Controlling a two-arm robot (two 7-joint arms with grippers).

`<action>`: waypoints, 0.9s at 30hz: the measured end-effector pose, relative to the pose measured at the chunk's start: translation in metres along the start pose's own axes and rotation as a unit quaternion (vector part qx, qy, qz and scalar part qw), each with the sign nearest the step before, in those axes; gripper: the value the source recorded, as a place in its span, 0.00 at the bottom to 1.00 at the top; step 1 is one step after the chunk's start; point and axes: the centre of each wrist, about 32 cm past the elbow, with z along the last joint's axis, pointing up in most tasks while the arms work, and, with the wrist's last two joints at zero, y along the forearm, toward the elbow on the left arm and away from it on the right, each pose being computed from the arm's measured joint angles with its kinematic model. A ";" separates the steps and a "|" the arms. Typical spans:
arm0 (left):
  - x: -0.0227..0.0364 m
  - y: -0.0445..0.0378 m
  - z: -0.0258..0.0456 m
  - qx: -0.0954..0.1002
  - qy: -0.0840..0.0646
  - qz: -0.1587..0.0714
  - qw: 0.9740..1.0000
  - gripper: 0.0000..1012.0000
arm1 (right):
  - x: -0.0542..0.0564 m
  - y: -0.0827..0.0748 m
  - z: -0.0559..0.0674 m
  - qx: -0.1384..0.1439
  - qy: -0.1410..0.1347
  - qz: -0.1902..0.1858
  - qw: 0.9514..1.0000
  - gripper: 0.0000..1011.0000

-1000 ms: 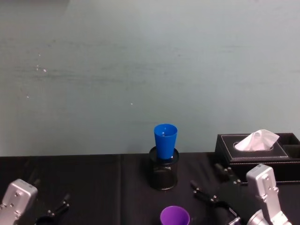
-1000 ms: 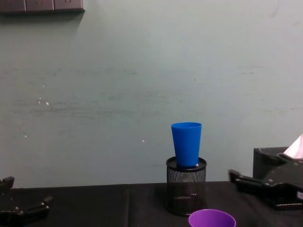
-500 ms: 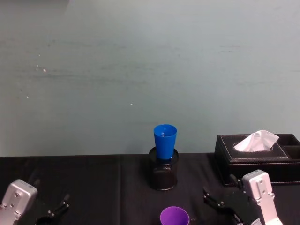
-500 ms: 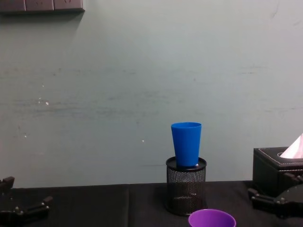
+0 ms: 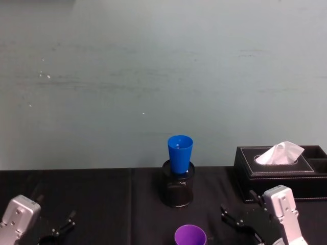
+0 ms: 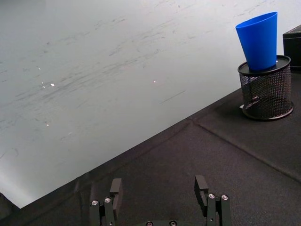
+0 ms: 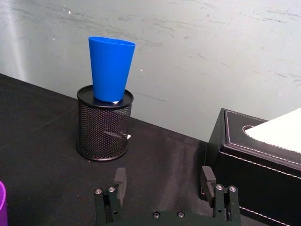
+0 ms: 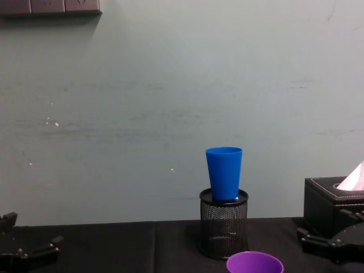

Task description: Pick up one cup with a gripper and tap it against the other cup.

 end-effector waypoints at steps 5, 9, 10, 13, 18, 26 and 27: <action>0.0000 0.0000 0.0000 0.000 0.000 0.000 1.000 0.99 | 0.000 0.000 0.000 0.000 0.000 -0.001 1.000 0.99; 0.0000 0.0000 0.0000 0.000 0.000 0.000 1.000 0.99 | 0.000 0.000 0.000 -0.001 0.000 -0.001 1.000 0.99; 0.0000 0.0000 0.0000 0.000 0.000 0.000 1.000 0.99 | 0.000 0.000 0.000 -0.001 0.000 -0.001 1.000 0.99; 0.0000 0.0000 0.0000 0.000 0.000 0.000 1.000 0.99 | 0.000 0.000 0.000 -0.001 -0.001 -0.002 1.000 0.99; 0.0000 0.0000 0.0000 0.000 0.000 0.000 1.000 0.99 | 0.000 0.000 0.000 -0.001 -0.001 -0.002 1.000 0.99; 0.0000 0.0000 0.0000 0.000 0.000 0.000 1.000 0.99 | 0.000 0.000 0.000 -0.001 -0.001 -0.002 1.000 0.99; 0.0000 0.0000 0.0000 0.000 0.000 0.000 1.000 0.99 | 0.000 0.000 0.000 -0.001 -0.001 -0.002 1.000 0.99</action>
